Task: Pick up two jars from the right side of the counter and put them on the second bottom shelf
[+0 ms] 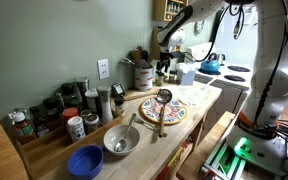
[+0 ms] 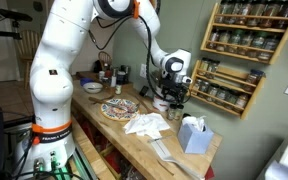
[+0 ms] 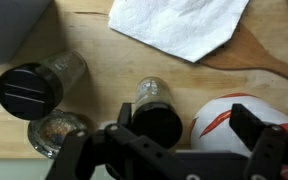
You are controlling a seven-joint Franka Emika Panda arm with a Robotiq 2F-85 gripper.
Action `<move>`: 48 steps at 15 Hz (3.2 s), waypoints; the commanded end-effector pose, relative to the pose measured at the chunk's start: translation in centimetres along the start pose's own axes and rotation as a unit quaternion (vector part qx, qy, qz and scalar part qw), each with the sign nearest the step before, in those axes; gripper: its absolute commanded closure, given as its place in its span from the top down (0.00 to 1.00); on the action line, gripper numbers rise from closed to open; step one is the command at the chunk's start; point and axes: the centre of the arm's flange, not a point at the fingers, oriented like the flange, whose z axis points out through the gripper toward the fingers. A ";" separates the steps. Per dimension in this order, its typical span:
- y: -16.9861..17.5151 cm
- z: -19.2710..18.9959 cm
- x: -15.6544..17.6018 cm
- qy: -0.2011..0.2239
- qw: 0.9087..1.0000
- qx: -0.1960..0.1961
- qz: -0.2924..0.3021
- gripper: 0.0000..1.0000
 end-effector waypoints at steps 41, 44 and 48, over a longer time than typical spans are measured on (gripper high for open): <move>1.7 1.2 -3.7 0.063 0.997 -0.032 0.032 0.29; 1.8 -1.2 -4.8 0.066 0.997 -0.027 0.027 0.29; 1.6 -4.4 -6.6 0.047 0.999 -0.009 0.010 0.29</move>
